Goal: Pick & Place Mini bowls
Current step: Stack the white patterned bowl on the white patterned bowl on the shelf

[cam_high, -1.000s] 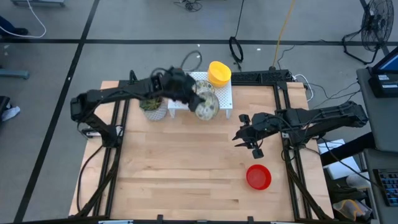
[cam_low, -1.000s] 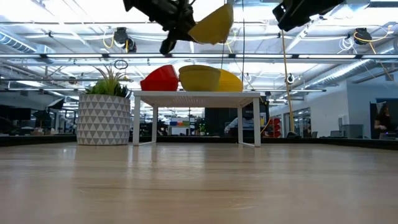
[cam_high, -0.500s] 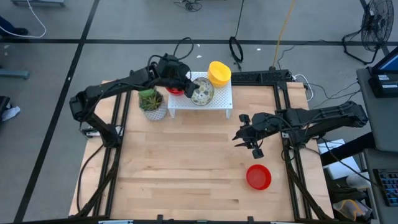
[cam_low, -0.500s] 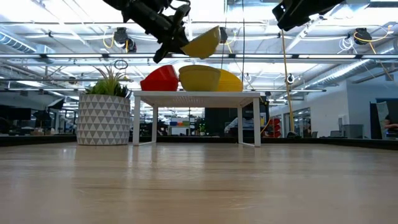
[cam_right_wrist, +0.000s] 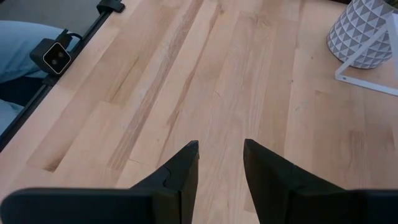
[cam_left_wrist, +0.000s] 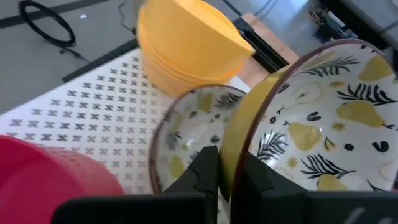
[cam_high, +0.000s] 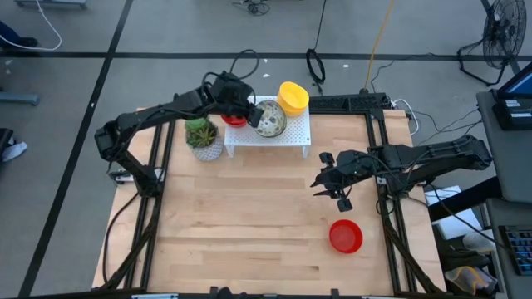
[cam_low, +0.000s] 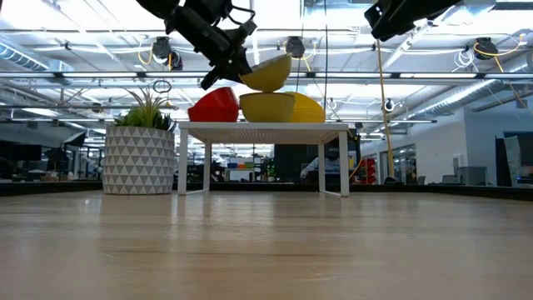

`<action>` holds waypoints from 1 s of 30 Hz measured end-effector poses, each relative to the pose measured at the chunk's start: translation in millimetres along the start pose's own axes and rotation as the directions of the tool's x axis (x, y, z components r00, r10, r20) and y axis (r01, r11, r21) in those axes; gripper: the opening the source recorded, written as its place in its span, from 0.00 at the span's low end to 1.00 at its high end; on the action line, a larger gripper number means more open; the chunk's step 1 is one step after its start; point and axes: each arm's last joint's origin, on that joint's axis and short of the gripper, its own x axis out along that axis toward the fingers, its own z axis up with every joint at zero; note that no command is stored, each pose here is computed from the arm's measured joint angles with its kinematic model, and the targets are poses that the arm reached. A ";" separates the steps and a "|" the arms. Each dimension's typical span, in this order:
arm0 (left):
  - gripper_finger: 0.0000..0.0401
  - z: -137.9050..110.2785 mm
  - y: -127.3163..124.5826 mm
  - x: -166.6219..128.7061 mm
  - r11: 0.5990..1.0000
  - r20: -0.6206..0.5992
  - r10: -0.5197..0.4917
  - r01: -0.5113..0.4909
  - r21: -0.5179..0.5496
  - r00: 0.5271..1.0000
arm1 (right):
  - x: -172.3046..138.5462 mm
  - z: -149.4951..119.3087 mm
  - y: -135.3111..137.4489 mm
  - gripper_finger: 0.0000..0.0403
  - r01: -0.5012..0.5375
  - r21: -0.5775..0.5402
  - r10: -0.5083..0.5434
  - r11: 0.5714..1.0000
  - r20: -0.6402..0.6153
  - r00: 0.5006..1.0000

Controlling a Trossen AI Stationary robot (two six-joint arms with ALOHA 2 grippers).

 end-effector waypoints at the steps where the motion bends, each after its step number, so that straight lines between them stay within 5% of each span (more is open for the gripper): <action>1: 0.06 0.3 0.8 -0.1 1.000 0.003 0.008 -0.008 -0.001 1.000 | 0.0 0.0 0.0 0.28 0.000 0.000 0.000 1.000 0.000 1.000; 30: 0.12 0.1 4.6 4.5 0.989 0.051 0.148 -0.148 -0.004 0.988 | 0.0 1.5 -0.2 0.28 0.002 -0.002 -0.002 1.000 0.016 1.000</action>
